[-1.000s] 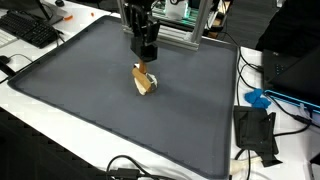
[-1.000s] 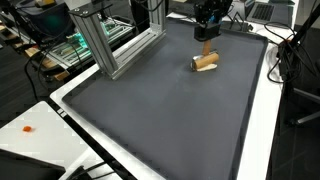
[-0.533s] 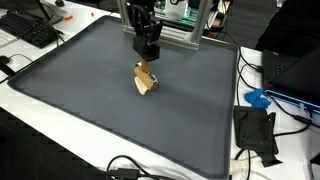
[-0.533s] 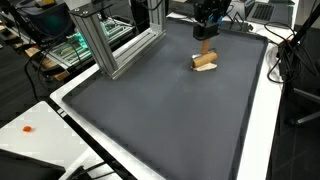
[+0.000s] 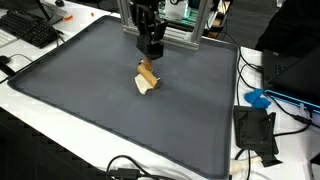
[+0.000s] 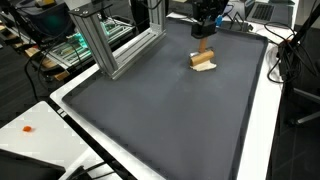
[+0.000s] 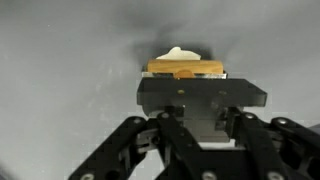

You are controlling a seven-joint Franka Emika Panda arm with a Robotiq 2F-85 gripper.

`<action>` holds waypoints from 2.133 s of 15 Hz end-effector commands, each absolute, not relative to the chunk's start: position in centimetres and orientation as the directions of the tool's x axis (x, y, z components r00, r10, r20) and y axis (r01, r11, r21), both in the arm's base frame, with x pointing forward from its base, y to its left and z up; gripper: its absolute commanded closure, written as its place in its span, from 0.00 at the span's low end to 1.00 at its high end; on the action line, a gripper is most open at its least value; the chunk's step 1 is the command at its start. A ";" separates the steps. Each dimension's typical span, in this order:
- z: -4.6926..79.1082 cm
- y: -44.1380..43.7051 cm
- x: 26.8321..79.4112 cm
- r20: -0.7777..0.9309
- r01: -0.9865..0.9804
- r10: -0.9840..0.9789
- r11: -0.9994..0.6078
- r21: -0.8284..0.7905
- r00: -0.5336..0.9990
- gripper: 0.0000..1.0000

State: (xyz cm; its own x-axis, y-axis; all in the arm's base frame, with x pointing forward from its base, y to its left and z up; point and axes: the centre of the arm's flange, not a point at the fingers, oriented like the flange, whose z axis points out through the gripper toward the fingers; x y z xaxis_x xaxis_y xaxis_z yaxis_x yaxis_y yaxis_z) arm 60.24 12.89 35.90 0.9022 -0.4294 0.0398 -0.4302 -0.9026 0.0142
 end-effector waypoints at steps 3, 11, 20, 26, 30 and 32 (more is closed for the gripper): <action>33.7 12.8 58.6 -0.036 -0.397 -0.400 -0.915 0.066 0.916 0.77; 33.9 12.9 58.4 -0.058 -0.345 -0.349 -0.936 0.076 0.935 0.77; 36.3 12.3 59.0 0.015 -0.169 -0.169 -0.985 0.043 0.986 0.77; 38.0 12.0 59.3 0.076 0.085 0.089 -0.995 0.056 0.993 0.77; 38.2 11.2 59.1 0.065 0.294 0.300 -0.952 0.082 0.952 0.77; 38.0 11.0 58.9 0.052 0.399 0.405 -0.911 0.100 0.913 0.77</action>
State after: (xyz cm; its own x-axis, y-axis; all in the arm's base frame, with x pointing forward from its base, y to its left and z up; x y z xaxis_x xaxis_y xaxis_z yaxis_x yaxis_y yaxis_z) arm 60.20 11.85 37.69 0.9620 0.2688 0.0485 0.2645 -0.9611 0.0795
